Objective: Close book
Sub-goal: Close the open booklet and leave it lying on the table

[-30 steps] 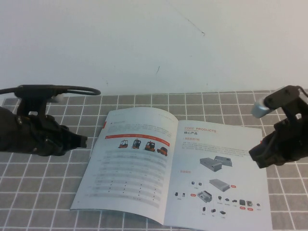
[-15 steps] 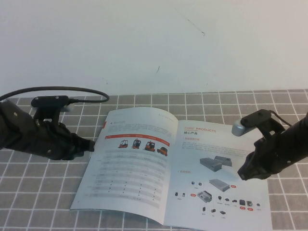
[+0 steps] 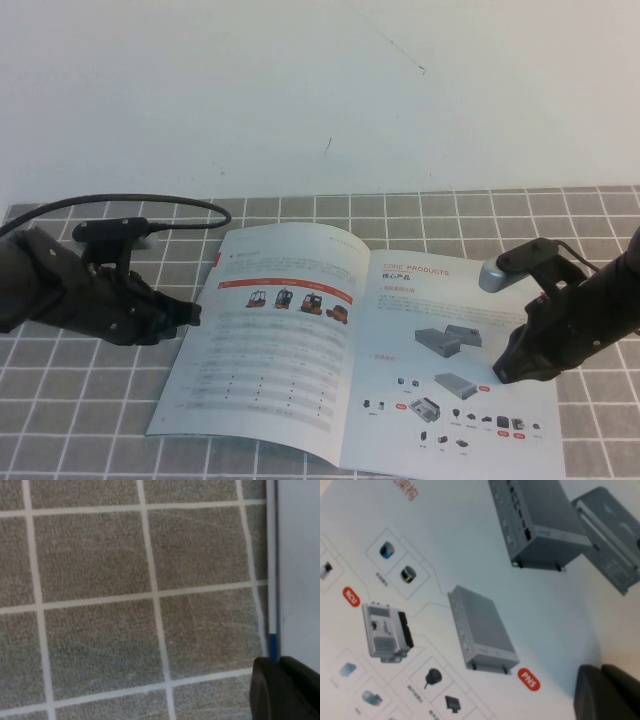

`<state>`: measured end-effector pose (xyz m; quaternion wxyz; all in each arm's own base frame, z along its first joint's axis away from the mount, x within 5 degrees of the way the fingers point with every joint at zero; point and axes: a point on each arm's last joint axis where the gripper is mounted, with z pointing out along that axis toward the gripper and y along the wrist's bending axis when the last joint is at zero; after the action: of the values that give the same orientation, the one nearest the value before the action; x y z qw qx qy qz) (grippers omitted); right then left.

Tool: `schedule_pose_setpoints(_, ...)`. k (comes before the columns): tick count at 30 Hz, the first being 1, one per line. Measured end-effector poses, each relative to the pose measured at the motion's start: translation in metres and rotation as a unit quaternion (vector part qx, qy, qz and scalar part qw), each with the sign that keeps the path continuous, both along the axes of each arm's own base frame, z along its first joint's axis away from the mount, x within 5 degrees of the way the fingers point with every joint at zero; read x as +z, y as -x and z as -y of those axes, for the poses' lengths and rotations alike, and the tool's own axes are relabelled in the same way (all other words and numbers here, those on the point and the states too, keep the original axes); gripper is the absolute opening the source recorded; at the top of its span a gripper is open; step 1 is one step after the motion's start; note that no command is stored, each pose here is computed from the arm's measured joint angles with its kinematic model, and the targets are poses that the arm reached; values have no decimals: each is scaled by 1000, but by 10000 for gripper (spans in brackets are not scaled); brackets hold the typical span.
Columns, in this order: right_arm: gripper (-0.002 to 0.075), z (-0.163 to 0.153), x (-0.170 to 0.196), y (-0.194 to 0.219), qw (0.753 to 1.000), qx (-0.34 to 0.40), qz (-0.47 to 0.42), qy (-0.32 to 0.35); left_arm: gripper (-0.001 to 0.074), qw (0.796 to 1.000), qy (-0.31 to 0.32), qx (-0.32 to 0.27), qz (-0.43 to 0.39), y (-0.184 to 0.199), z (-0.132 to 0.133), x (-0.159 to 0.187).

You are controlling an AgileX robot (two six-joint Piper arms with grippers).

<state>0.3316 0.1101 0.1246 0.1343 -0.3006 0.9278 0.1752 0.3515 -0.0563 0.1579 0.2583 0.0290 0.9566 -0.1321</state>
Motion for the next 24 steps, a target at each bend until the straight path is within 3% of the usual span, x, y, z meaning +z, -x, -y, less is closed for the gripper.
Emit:
schedule_pose_setpoints(9,-2,0,0,0,1000,5,-2,2,-4,1000,-5,-1,-8,-3,5,-13)
schedule_pose_setpoints(18,-2,0,0,1,1000,6,-5,1,-4,998,-19,-56,3,0,29,-15)
schedule_pose_setpoints(24,-2,0,0,0,1000,6,-5,1,-4,998,20,-65,-14,8,58,-15)
